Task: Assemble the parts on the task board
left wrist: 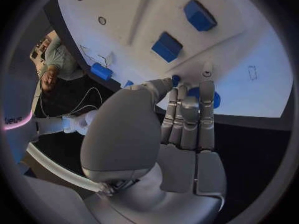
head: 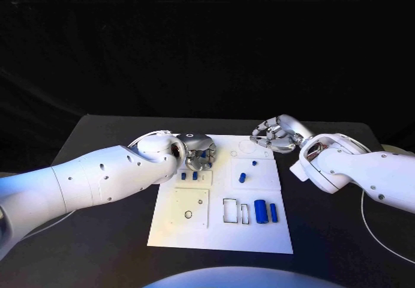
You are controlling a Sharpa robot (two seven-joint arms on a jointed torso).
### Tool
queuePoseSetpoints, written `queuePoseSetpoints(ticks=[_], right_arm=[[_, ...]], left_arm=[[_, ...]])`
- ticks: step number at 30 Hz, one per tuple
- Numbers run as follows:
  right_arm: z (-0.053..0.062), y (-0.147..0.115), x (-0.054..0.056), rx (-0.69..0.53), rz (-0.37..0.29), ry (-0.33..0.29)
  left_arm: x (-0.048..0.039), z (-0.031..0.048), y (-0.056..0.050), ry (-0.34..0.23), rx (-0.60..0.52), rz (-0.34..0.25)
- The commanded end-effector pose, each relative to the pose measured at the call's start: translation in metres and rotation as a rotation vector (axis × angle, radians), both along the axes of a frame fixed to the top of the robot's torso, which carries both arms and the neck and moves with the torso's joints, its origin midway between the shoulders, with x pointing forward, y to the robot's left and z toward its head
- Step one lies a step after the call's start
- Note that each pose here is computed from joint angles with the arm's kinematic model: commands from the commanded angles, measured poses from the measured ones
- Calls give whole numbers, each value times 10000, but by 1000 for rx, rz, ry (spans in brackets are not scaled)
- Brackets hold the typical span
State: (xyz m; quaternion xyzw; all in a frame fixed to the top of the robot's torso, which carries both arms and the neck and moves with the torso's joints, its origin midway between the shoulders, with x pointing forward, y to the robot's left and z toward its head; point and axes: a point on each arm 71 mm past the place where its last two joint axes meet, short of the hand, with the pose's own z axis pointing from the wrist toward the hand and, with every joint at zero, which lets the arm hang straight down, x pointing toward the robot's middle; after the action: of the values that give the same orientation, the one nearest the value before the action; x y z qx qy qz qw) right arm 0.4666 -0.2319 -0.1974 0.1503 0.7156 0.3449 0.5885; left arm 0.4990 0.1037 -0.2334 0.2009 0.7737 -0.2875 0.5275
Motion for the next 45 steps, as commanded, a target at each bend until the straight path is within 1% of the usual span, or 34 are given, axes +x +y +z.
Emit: queuePoseSetpoints(ticks=[1,8,19,27,37,41,45], right_arm=[[-2,15,-4,-5,13,-4],[-3,17,-4,-5,13,-3],[-3,16,-7,-6,13,-2],[-3,16,-7,-6,13,-2],[-4,16,-6,-6,14,0],[-5,16,-6,-6,14,0],[-6,12,-4,-4,13,3]], left_arm=[[-15,-19,-24,38,2,-9],[-10,-37,-27,47,5,-8],[9,-114,-28,65,7,1],[26,-133,-8,68,9,7],[22,-104,22,63,-46,7],[18,-65,46,61,-88,11],[28,-8,92,62,-139,28]])
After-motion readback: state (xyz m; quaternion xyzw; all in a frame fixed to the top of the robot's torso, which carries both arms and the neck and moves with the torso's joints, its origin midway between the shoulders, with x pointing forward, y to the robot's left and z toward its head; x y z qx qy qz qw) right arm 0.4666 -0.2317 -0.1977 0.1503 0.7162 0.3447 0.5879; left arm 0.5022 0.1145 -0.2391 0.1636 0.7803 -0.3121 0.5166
